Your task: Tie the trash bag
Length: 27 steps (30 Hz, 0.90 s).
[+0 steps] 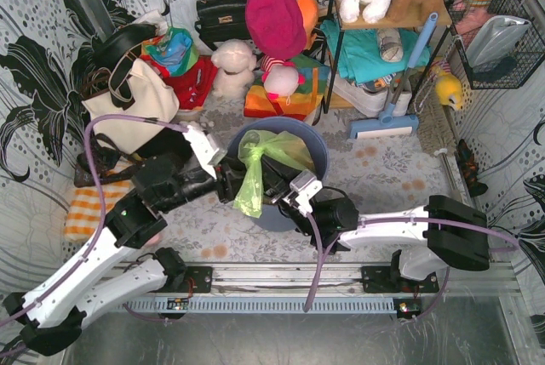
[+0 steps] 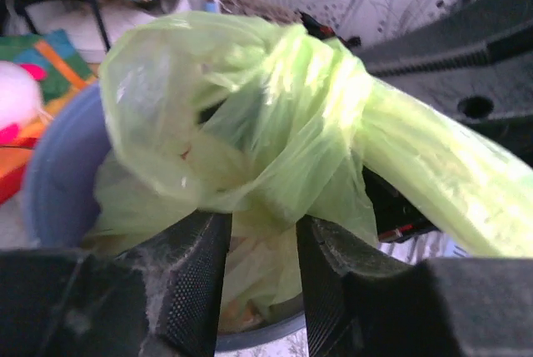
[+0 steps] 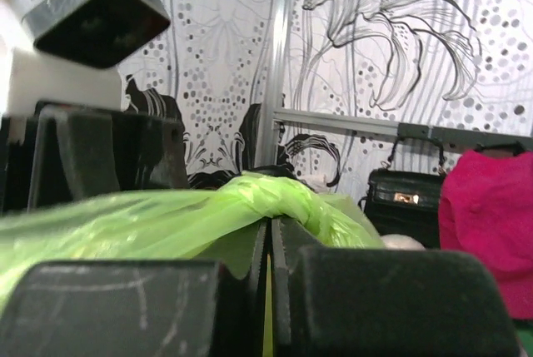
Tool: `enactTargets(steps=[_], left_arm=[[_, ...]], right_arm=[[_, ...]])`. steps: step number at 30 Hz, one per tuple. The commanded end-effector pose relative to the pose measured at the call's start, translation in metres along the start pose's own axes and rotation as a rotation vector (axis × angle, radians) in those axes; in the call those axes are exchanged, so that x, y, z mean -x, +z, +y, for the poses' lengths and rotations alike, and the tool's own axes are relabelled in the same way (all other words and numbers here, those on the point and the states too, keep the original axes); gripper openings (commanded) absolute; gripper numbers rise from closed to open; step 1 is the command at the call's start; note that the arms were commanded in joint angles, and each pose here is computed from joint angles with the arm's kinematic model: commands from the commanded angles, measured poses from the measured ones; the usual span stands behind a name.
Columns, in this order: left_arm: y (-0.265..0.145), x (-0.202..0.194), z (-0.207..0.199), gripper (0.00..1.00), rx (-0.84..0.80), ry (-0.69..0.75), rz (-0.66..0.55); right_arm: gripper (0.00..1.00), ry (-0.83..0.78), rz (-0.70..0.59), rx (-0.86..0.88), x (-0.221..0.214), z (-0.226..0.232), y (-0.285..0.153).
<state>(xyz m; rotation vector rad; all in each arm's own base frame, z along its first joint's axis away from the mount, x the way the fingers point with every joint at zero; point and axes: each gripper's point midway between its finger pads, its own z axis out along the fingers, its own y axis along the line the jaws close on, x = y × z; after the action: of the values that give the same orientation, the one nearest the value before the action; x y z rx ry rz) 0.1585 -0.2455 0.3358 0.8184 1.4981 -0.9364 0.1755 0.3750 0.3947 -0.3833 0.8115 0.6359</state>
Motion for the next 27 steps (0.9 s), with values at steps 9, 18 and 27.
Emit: enactTargets(steps=[9,18,27], left_arm=[[-0.048,0.083,0.03,0.51,0.275,0.001,-0.315],[-0.049,0.111,0.031,0.57,0.292,0.004,-0.363],[-0.028,0.088,0.03,0.65,0.242,0.05,-0.273]], right_arm=[[0.0,-0.074,-0.065,0.114,0.009,0.017,-0.005],[0.0,-0.095,-0.089,0.049,0.016,0.004,-0.002],[0.0,-0.096,-0.103,0.025,0.023,-0.002,0.0]])
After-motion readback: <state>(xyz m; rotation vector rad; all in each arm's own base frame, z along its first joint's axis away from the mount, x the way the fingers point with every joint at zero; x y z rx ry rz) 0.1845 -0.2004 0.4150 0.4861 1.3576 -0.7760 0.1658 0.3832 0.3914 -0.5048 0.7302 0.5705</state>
